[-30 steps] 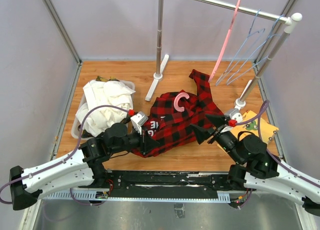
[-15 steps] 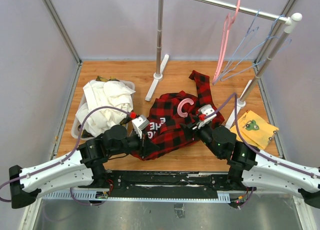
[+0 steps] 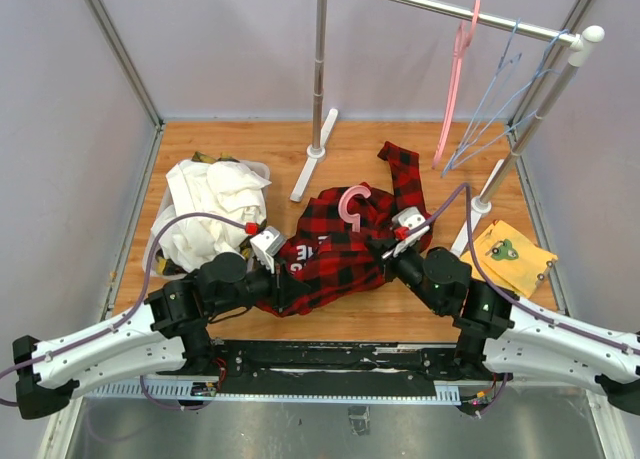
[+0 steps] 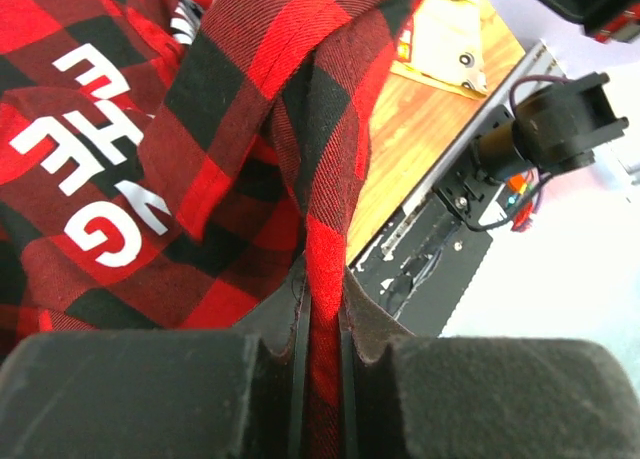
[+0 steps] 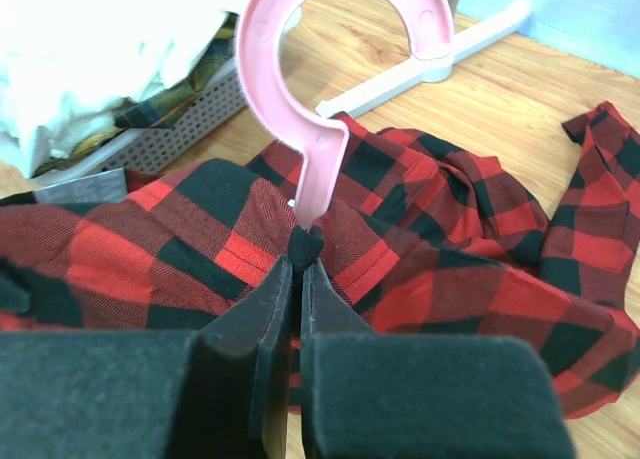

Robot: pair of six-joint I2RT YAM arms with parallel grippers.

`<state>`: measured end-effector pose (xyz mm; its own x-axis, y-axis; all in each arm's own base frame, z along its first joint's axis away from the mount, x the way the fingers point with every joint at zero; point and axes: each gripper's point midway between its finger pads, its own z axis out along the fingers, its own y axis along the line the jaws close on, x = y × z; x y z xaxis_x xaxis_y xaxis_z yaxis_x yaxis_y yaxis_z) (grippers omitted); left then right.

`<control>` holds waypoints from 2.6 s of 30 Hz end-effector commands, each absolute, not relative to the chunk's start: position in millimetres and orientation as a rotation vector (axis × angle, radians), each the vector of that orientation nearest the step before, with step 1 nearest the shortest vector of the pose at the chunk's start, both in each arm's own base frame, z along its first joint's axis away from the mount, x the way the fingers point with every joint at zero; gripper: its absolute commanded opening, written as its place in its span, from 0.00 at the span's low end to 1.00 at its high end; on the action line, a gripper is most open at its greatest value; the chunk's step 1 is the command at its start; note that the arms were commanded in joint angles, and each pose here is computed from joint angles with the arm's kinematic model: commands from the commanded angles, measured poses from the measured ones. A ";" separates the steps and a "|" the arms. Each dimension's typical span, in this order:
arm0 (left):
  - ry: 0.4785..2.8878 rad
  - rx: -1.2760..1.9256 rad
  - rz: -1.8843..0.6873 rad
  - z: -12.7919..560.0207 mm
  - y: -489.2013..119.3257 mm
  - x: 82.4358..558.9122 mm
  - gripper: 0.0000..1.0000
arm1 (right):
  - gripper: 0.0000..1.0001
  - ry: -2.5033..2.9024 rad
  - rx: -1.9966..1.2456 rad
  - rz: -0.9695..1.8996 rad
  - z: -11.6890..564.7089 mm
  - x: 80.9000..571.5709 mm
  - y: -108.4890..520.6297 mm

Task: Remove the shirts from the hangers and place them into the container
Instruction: Remove the shirt from the hanger.

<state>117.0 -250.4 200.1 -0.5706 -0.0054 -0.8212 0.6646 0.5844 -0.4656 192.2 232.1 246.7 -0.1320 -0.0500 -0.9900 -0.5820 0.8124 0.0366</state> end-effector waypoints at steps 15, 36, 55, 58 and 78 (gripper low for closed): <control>1.810 0.563 -1.164 247.1 -267.5 110.5 0.01 | 0.17 1.712 -0.989 0.557 222.6 150.2 255.6; 1.854 0.718 -1.196 233.5 -281.1 96.0 0.00 | 0.58 1.570 -0.367 0.527 277.3 185.1 190.7; 1.815 0.682 -1.189 250.5 -277.6 100.6 0.00 | 0.22 1.627 -0.311 0.569 263.1 204.5 228.7; 1.829 0.692 -1.178 249.6 -276.6 99.9 0.01 | 0.02 1.615 -0.289 0.577 265.1 204.4 225.0; 1.993 0.620 -1.126 234.0 -306.6 120.3 0.68 | 0.01 1.535 -0.603 0.591 254.7 187.2 245.4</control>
